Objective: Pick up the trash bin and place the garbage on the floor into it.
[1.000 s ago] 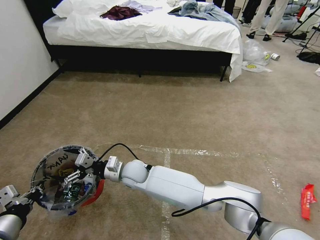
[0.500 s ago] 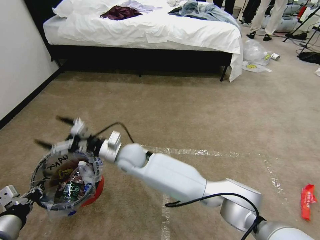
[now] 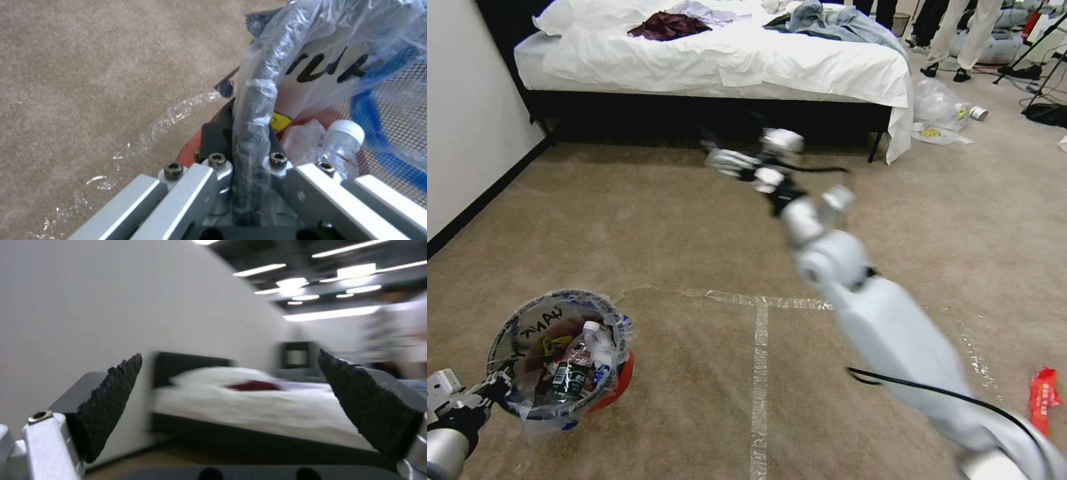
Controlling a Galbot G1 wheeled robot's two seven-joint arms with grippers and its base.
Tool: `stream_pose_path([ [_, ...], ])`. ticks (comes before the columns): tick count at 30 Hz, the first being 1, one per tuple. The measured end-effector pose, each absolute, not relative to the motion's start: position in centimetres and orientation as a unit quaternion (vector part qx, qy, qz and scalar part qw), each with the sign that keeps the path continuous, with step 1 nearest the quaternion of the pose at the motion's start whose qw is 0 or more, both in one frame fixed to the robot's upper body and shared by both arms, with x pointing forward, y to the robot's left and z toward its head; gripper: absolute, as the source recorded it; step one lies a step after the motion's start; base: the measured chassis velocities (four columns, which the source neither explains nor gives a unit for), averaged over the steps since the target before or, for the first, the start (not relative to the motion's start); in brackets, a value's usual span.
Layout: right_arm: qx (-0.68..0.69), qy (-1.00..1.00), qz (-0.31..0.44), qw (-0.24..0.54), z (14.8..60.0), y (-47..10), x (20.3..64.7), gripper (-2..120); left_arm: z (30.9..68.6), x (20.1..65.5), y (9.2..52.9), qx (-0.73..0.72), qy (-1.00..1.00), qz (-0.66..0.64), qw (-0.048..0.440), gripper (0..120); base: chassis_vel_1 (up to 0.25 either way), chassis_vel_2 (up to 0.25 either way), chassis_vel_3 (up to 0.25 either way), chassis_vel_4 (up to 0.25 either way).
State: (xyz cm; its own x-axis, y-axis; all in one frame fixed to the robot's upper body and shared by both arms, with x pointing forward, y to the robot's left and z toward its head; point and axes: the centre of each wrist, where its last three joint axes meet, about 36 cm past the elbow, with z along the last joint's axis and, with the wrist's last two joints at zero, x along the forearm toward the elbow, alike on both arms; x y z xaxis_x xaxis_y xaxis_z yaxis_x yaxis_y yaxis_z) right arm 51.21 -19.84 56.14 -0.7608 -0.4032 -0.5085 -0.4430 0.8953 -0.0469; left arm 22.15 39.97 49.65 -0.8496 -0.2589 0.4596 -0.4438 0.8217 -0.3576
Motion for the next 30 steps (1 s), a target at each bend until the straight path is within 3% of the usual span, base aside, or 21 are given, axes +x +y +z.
stream_pose_path([
  [4, -0.122, 0.956, 0.021, 0.267, 56.3, -25.7, 48.6, 100, 50.0, 21.8, 39.4, 0.186, -0.934, 0.233, 0.195, 0, 0.000, 0.000, 0.000, 0.000],
  [11, -0.040, 0.963, 0.008, 0.265, 54.1, -29.7, 44.0, 100, 50.3, 21.4, 38.8, 0.183, -0.937, 0.228, 0.193, 0, 0.000, 0.000, 0.000, 0.000],
  [15, -0.023, 0.964, 0.007, 0.263, 52.9, -30.1, 42.8, 100, 50.5, 21.2, 38.6, 0.182, -0.938, 0.224, 0.193, 0, 0.000, 0.000, 0.000, 0.000],
  [21, 0.002, 0.973, -0.006, 0.233, 47.4, -28.8, 40.4, 100, 50.3, 20.9, 38.2, 0.173, -0.942, 0.212, 0.195, 0, 0.000, 0.000, 0.000, 0.000],
  [30, 0.001, 0.977, -0.015, 0.214, 44.7, -26.2, 39.3, 100, 50.2, 20.8, 38.1, 0.171, -0.943, 0.210, 0.195, 0, 0.000, 0.000, 0.000, 0.000],
])
